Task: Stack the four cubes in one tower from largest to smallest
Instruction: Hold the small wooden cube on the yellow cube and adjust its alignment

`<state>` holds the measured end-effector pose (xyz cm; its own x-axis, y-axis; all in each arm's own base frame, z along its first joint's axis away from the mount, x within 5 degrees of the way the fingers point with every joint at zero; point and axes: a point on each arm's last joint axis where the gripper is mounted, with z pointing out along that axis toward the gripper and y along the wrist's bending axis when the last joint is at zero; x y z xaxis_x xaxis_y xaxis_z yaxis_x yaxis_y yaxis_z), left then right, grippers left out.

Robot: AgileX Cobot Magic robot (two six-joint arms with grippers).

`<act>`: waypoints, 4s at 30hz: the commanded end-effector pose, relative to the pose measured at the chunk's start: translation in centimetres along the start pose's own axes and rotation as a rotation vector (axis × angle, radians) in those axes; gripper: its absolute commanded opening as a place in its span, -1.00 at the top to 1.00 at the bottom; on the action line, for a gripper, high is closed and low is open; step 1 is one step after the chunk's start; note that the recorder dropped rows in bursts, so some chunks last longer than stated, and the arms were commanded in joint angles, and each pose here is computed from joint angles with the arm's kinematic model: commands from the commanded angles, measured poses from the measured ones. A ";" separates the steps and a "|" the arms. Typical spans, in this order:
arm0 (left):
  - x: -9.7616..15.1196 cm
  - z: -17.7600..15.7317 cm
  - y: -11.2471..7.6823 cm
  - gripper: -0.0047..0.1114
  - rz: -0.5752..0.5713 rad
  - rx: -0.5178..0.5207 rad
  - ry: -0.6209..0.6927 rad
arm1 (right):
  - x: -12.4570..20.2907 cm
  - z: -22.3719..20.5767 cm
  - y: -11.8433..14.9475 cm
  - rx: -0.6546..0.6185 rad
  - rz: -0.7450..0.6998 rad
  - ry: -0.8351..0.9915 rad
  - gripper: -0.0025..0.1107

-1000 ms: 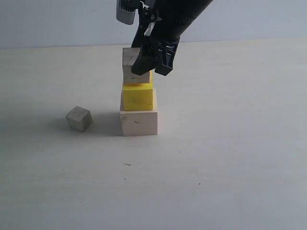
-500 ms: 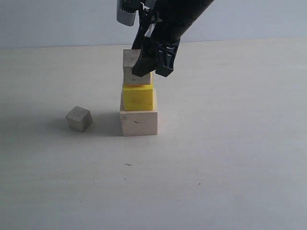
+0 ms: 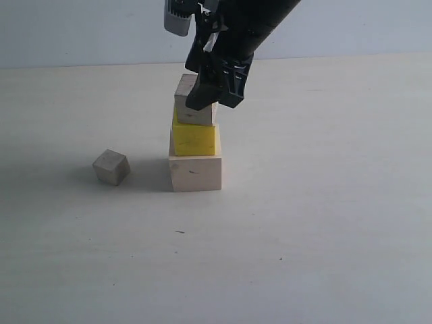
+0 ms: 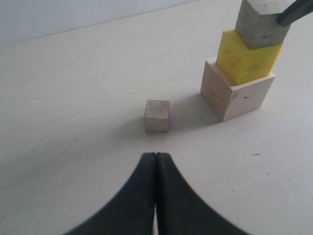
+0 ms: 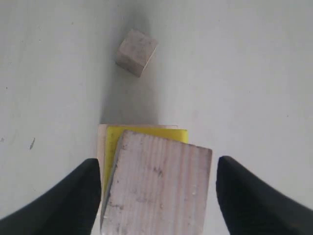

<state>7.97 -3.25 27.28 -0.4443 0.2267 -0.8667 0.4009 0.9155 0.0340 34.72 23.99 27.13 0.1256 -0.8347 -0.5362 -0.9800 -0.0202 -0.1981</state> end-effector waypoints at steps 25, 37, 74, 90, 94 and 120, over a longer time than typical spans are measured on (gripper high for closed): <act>0.1 0.0 0.0 0.92 -0.002 -0.005 -0.006 | 0.0 -0.1 0.1 -0.009 0.005 -0.006 0.36; 0.1 0.0 0.0 0.92 0.000 -0.005 -0.006 | 0.0 -0.1 0.0 0.001 0.005 -0.009 -0.01; 0.1 0.0 0.1 0.92 0.005 -0.009 -0.007 | 0.5 1.0 -0.2 -0.015 0.046 0.002 0.79; 0.1 0.0 0.1 0.92 0.005 -0.009 -0.009 | -0.4 0.2 0.0 -0.005 -0.034 -0.057 0.79; 0.1 0.0 0.1 0.92 0.005 -0.009 -0.009 | -0.3 0.4 -0.1 -0.008 -0.053 -0.055 0.79; 0.1 0.0 0.1 0.92 0.005 -0.009 -0.009 | 0.0 0.4 -0.2 0.001 -0.081 -0.028 0.79</act>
<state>7.97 -3.21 27.27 -0.4423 0.2349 -0.8656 0.4012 0.9150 0.0432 34.97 24.26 26.55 0.2005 -0.8235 -0.5306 -0.9687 -0.0856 -0.2331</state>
